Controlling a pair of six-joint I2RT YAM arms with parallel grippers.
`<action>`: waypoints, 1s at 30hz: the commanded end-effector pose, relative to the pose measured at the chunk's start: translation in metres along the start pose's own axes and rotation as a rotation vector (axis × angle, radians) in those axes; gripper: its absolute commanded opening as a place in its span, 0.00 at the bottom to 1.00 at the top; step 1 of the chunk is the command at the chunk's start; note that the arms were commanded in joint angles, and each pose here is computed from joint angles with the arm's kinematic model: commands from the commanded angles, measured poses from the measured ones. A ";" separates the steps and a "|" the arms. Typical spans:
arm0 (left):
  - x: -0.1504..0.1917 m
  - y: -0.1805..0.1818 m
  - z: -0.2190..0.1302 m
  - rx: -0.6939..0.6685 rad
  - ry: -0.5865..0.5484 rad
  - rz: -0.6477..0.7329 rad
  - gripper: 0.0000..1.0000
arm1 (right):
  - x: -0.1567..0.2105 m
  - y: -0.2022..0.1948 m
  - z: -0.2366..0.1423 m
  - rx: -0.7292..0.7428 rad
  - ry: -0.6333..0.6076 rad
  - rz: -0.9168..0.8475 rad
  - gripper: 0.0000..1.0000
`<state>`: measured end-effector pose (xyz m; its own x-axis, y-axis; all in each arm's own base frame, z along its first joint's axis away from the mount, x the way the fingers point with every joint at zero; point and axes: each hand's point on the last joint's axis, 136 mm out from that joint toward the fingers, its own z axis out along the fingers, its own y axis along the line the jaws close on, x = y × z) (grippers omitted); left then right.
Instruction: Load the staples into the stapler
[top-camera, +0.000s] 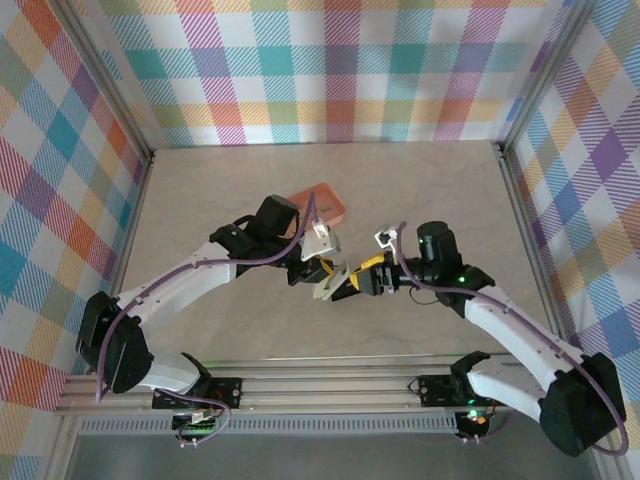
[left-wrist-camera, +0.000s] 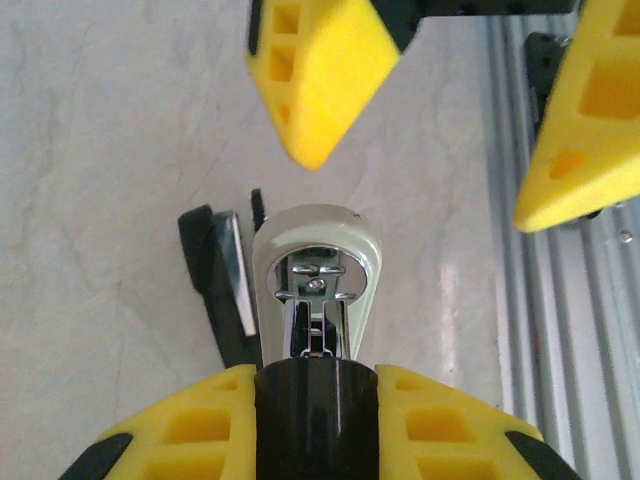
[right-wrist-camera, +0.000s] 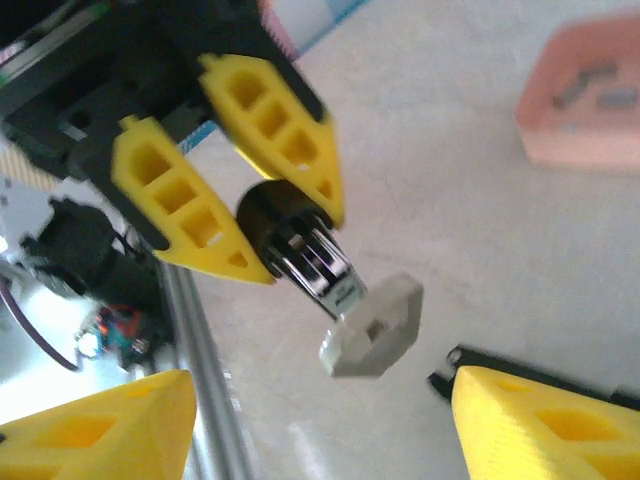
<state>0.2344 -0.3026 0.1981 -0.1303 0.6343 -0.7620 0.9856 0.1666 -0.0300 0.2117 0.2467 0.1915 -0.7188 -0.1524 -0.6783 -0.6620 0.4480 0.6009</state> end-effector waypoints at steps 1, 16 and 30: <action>-0.028 0.006 -0.017 -0.042 -0.071 0.076 0.00 | 0.003 0.000 0.009 -0.001 0.061 0.295 0.64; -0.032 -0.004 -0.022 -0.011 -0.089 0.114 0.00 | -0.006 -0.024 0.035 0.061 0.063 0.423 0.41; -0.072 -0.003 -0.070 -0.001 -0.302 0.051 0.00 | 0.059 -0.125 0.030 0.441 0.138 0.711 0.30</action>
<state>0.2500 -0.2798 0.2217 -0.1817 0.5798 -0.7942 0.9669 0.2525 -0.0369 0.2600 0.2230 0.0866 -0.9769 0.1528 -0.1492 0.0038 0.7108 0.7034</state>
